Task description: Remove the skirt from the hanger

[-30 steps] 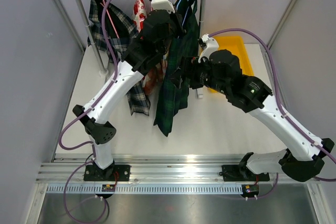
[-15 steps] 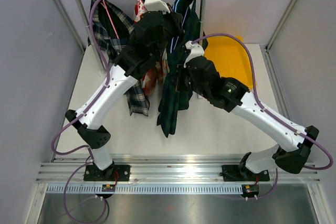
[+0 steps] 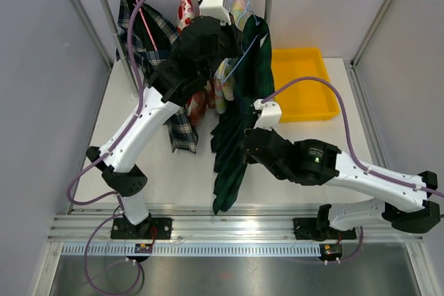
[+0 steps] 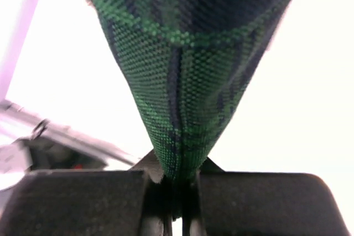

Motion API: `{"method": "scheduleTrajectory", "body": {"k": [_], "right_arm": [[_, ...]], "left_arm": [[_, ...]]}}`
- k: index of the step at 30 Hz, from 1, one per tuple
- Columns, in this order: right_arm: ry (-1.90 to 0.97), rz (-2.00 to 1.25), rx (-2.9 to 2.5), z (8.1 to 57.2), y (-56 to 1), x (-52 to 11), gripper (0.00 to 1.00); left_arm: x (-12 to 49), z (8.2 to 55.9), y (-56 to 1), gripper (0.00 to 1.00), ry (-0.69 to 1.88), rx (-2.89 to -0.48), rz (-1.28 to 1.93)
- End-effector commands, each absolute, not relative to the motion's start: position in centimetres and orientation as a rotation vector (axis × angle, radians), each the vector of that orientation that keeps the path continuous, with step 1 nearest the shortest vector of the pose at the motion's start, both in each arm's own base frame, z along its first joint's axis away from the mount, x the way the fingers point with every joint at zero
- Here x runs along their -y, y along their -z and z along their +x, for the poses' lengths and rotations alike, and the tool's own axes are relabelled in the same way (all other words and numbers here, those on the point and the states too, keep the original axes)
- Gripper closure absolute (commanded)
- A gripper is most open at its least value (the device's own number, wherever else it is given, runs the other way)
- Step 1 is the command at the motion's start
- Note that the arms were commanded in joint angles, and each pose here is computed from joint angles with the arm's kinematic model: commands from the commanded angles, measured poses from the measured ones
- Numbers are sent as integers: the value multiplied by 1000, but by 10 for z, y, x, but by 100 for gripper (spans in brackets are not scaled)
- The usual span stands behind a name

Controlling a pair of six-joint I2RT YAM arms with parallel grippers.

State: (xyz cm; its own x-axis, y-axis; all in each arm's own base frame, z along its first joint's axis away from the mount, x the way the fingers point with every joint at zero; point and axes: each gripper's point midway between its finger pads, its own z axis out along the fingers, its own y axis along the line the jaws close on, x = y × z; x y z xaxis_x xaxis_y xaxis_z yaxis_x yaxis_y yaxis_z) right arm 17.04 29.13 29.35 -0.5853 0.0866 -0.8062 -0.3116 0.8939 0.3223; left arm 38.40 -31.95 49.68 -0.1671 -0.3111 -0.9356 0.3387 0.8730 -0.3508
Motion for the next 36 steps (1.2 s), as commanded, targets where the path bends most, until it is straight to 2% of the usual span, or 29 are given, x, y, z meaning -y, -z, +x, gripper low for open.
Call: {"method": "scheduleTrajectory", "body": {"k": [1, 2, 4, 5, 6, 8, 9, 10, 14, 17, 18, 20, 21, 22, 24, 30, 32, 35, 36], "right_arm": [[-484, -31, -2017, 178, -330, -250, 100], [-409, -21, -1959, 190, -345, -232, 100], [-348, 65, -1877, 208, -385, -204, 100], [-298, 54, -1854, 216, -397, -190, 100], [-279, 146, -1800, 236, -421, -168, 100], [-240, 91, -1765, 252, -438, -154, 100], [-187, 167, -1721, 270, -455, -128, 100], [-154, 135, -1745, 284, -451, -131, 100], [8, 162, -1765, 332, -462, -100, 100], [-28, 205, -1705, 363, -487, -88, 100], [-52, 230, -1652, 365, -512, -80, 100], [-31, 248, -1676, 400, -508, -73, 100], [-53, 267, -1611, 395, -539, -66, 100], [-36, 265, -1638, 421, -527, -70, 100], [-27, 311, -1552, 431, -553, -51, 100], [-114, 421, -1438, 483, -558, -19, 100], [-160, 413, -1455, 504, -543, -24, 100], [-188, 412, -1551, 551, -483, -30, 100], [-184, 413, -1637, 565, -444, -33, 100]], "left_arm": [[306, 338, -587, 100, 696, -1395, 92], [313, 329, -561, 100, 670, -1474, 162], [308, 285, -555, 100, 681, -1494, 258], [314, 277, -522, 100, 661, -1557, 314], [301, 252, -532, 100, 712, -1530, 318], [296, 236, -509, 100, 738, -1562, 343], [291, 228, -511, 100, 768, -1558, 335], [275, 216, -519, 100, 794, -1534, 325], [260, 203, -514, 100, 792, -1546, 339], [257, 201, -504, 100, 769, -1574, 355], [257, 200, -502, 100, 766, -1578, 358], [258, 201, -490, 100, 754, -1595, 363], [258, 200, -487, 100, 754, -1598, 364], [260, 202, -479, 100, 743, -1610, 371], [258, 201, -476, 100, 736, -1612, 371], [251, 211, -455, 100, 634, -1640, 375], [246, 220, -448, 100, 557, -1653, 356], [246, 233, -437, 100, 456, -1696, 335], [245, 235, -443, 100, 449, -1691, 320]]}}
